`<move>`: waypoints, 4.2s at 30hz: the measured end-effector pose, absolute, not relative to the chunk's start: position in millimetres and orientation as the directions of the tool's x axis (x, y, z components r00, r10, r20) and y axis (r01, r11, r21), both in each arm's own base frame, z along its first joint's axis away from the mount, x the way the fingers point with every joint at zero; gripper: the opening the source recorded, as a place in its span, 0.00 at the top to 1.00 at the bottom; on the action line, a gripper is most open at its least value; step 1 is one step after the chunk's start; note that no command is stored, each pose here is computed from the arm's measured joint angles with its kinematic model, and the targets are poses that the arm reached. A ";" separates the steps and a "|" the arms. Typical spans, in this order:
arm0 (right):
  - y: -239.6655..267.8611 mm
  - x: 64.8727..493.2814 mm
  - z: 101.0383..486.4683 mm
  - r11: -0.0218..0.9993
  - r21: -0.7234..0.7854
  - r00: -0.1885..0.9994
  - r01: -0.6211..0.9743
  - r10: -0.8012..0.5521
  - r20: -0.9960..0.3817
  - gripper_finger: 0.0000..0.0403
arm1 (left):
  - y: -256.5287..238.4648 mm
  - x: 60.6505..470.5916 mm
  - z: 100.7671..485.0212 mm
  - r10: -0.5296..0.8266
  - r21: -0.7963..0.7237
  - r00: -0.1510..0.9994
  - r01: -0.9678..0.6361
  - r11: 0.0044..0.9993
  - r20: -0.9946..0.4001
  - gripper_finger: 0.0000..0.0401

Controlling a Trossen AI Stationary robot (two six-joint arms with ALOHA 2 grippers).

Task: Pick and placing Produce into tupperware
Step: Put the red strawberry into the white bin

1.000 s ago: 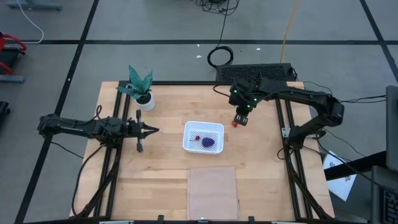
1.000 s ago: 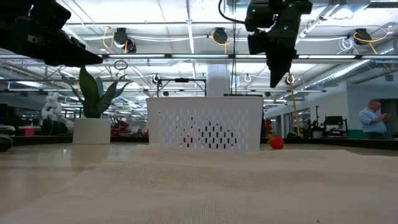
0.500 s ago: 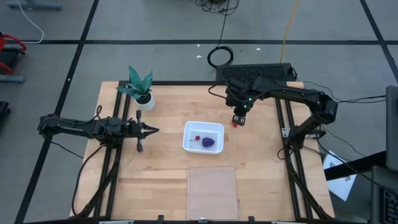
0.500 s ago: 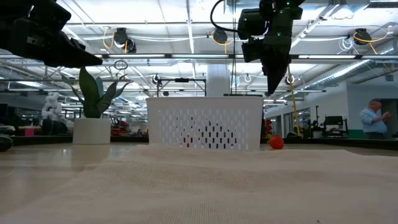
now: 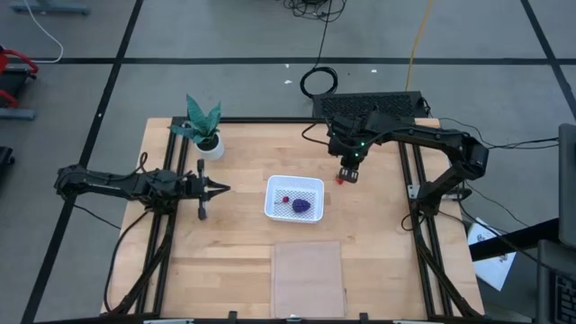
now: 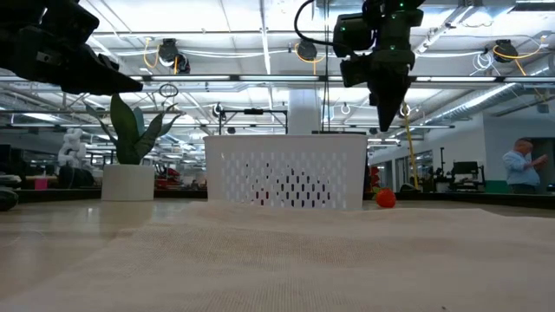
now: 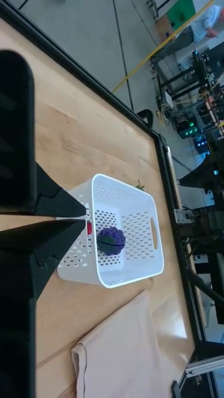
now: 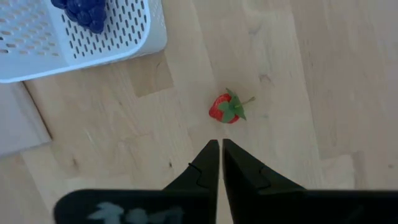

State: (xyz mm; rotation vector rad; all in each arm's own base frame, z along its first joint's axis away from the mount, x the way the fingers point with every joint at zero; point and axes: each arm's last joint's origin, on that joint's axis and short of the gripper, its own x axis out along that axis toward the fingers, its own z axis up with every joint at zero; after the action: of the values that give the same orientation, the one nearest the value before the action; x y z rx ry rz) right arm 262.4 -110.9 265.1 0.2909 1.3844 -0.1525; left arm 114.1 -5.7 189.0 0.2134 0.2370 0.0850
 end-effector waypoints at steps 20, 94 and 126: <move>-108.8 256.1 233.4 0.899 0.104 0.136 0.426 0.050 -0.989 0.31 | -5.7 114.1 189.0 0.108 0.217 0.969 -0.059 0.974 -0.223 0.95; -117.1 273.5 154.6 0.864 0.127 0.196 0.487 0.034 -0.980 0.88 | -5.6 113.1 184.9 0.109 0.222 0.959 -0.050 0.974 -0.262 0.95; -84.1 270.5 191.4 0.997 0.058 0.284 -0.054 0.071 -0.956 0.12 | -5.6 112.9 184.3 0.109 0.218 0.957 -0.049 0.975 -0.268 0.95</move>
State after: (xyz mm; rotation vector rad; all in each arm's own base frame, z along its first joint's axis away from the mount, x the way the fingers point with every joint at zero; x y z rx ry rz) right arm 270.5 -84.1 191.4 0.0154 1.2800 0.0838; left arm 112.9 -5.6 184.3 0.2115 0.2830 0.0808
